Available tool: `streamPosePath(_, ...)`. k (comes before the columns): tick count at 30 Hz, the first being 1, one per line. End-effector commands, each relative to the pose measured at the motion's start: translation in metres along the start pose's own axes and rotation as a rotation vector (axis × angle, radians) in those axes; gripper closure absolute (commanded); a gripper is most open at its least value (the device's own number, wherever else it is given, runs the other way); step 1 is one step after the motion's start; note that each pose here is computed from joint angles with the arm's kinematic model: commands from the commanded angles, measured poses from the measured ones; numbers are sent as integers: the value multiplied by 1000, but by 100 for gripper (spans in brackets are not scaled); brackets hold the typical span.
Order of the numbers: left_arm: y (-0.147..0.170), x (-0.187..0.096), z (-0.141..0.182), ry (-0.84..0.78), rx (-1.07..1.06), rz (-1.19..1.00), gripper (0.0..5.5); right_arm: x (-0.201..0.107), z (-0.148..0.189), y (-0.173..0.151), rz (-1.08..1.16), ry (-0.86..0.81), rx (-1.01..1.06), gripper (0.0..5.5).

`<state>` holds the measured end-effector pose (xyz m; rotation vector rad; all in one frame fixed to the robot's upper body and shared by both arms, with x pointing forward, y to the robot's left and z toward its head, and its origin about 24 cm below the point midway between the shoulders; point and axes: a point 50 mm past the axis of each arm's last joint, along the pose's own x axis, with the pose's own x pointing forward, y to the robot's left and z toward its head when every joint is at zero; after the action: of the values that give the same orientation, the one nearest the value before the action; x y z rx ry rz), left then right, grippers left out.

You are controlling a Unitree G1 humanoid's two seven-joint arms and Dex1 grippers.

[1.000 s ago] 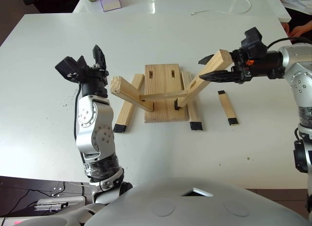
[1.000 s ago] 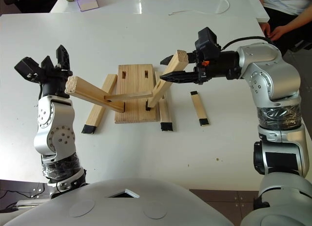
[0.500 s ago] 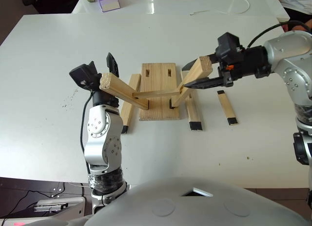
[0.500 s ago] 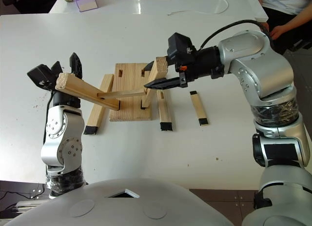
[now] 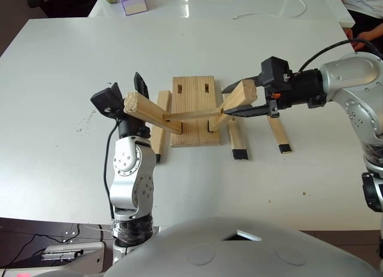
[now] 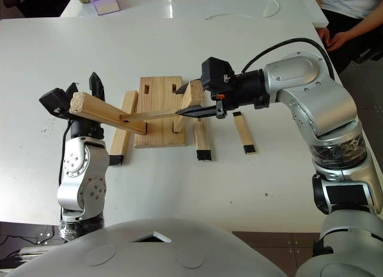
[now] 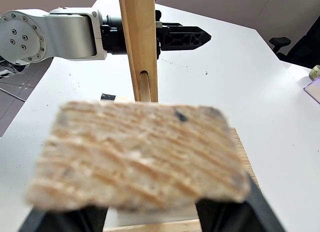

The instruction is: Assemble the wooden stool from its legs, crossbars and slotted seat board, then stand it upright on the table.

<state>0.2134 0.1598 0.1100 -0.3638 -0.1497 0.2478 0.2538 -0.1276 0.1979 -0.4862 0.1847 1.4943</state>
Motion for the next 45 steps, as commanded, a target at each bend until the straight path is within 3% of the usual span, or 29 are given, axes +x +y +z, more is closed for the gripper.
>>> streamPosePath(1,-16,-6,-13,47,-48,5,218,7,-12,-1,-49,102,32,349)
streamPosePath(13,-58,-9,-14,51,-56,-142,218,24,8,24,82,58,184,349)
streamPosePath(16,-47,0,-14,55,-64,-114,218,25,-20,17,-35,137,242,349)
streamPosePath(22,3,11,7,-42,-40,75,218,11,-20,6,-166,109,255,349)
streamPosePath(26,37,3,37,-122,-43,180,218,3,-19,5,-219,102,255,349)
streamPosePath(30,52,1,87,-240,25,129,218,2,-19,8,-227,93,255,349)
streamPosePath(31,48,1,99,-271,20,76,236,2,-18,8,-220,92,253,349)
streamPosePath(34,-9,-2,116,-257,-32,-276,272,3,-19,10,-200,96,249,349)
streamPosePath(38,-79,-24,91,-51,-7,-667,333,9,-18,5,-158,102,227,349)
streamPosePath(41,-95,-36,58,142,84,-750,382,12,-17,0,-118,119,205,349)
streamPosePath(45,-90,-42,21,328,195,-654,446,5,-14,-10,-30,166,145,349)
